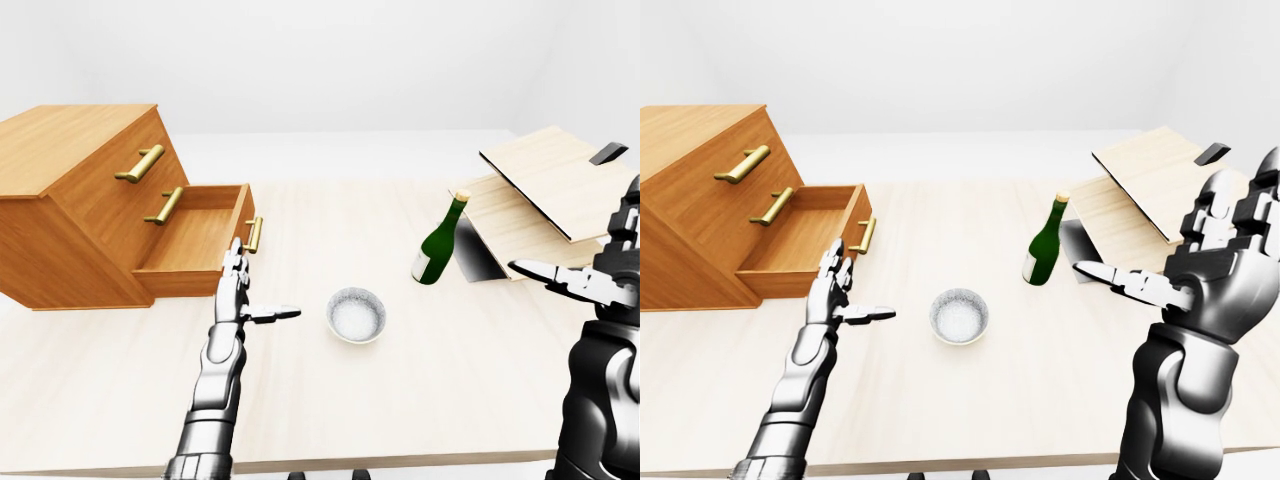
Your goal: Close the bottom drawer of the cabinet.
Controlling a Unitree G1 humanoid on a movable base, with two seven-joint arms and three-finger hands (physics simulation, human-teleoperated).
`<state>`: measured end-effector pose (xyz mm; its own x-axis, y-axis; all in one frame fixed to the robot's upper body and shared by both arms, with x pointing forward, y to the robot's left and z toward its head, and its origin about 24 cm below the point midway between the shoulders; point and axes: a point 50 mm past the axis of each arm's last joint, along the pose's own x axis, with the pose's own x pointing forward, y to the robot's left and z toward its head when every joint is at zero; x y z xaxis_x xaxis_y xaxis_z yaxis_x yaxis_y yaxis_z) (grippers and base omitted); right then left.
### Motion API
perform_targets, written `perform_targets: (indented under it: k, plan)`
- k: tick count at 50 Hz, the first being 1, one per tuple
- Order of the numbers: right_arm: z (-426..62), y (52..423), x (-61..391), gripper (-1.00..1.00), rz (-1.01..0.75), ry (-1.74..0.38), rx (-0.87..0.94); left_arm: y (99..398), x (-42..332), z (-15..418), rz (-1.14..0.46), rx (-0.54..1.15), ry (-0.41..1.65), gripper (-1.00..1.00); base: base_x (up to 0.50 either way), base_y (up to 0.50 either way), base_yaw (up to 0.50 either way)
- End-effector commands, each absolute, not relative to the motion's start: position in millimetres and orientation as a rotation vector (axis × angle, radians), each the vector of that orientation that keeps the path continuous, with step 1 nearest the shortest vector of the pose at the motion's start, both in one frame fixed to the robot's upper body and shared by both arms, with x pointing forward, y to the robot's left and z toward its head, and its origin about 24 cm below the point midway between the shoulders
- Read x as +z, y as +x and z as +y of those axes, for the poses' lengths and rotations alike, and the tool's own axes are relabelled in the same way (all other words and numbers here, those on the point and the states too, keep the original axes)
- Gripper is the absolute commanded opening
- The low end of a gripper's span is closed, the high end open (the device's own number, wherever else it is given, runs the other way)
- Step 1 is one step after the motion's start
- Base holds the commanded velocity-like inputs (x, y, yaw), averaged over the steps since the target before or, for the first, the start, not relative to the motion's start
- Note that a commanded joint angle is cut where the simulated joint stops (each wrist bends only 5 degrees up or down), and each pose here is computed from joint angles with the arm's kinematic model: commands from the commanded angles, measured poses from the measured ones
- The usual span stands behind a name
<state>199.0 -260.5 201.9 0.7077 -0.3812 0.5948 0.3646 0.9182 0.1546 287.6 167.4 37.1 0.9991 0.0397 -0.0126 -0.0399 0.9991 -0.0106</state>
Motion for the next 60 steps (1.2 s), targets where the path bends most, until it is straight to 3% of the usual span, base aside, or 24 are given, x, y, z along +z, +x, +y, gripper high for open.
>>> perform_targets:
  k: [1, 7, 29, 60]
  plan:
    - [-259, 197, 206, 1.0, -0.685, 0.023, -0.407, 314, 40, 171, 0.025, 0.057, 0.007, 1.0, 0.0, 0.0, 0.0]
    - [-260, 198, 203, 1.0, -0.674, 0.023, -0.409, 339, 29, 171, 0.146, 0.067, 0.06, 1.0, 0.0, 0.0, 0.0]
    - [-260, 201, 198, 1.0, -0.644, 0.018, -0.406, 356, 13, 174, 0.334, 0.082, 0.087, 1.0, 0.0, 0.0, 0.0]
    - [-259, 203, 195, 1.0, -0.631, 0.011, -0.406, 358, 19, 205, 0.337, 0.204, 0.04, 1.0, 0.0, 0.0, 0.0]
